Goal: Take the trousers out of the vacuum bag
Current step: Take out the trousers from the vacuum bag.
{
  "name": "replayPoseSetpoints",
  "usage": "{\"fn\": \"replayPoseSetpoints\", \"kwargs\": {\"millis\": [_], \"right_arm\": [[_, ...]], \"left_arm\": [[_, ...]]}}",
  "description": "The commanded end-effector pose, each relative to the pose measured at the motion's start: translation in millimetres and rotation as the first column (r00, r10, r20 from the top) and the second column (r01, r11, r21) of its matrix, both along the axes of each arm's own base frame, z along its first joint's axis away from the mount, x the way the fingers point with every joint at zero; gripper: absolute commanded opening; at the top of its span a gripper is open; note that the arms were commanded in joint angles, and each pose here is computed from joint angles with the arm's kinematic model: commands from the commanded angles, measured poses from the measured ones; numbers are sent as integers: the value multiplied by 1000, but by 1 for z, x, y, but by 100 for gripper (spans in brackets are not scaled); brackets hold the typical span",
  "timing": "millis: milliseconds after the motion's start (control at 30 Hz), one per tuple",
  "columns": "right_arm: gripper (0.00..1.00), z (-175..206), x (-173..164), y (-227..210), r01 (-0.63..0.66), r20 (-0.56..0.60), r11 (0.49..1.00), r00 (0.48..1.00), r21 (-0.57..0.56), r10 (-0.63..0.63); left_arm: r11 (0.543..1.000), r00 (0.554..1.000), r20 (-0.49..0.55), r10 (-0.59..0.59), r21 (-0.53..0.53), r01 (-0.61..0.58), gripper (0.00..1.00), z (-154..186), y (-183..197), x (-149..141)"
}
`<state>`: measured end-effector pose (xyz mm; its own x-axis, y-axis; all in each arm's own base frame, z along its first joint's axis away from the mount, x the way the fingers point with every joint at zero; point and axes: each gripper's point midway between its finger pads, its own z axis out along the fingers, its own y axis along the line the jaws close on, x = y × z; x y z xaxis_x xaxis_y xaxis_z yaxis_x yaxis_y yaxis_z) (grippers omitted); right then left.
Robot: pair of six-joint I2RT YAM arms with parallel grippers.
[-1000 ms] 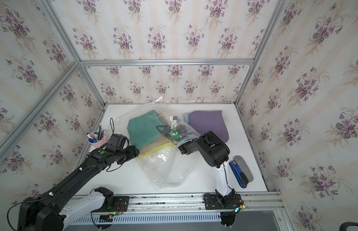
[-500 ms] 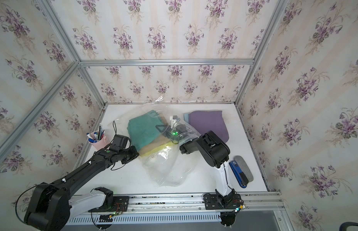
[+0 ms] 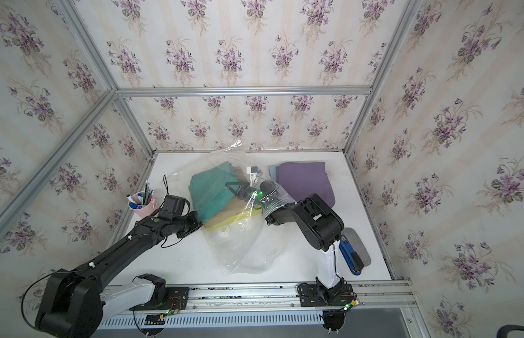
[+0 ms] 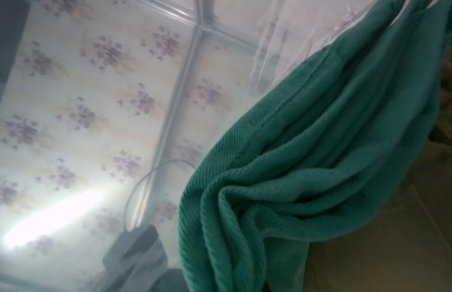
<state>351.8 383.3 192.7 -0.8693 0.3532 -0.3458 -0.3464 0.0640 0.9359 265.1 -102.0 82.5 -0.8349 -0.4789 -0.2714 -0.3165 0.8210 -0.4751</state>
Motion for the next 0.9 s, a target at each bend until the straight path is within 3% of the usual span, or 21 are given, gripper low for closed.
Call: {"fn": "replayPoseSetpoints", "kwargs": {"millis": [0,600,867], "right_arm": [[0,39,-26,-10,-75,137,993,989,91,62],[0,-37,-93,-85,37,-48,989,998,-145,-44],[0,-82,-109,-127,148,-148,918,965,-367,-215]], "left_arm": [[1000,999,44,1,27,-3,0,11,6,8],[1000,999,51,-1,20,0,0,16,9,8],[999,999,50,-12,37,10,0,15,10,10]]}}
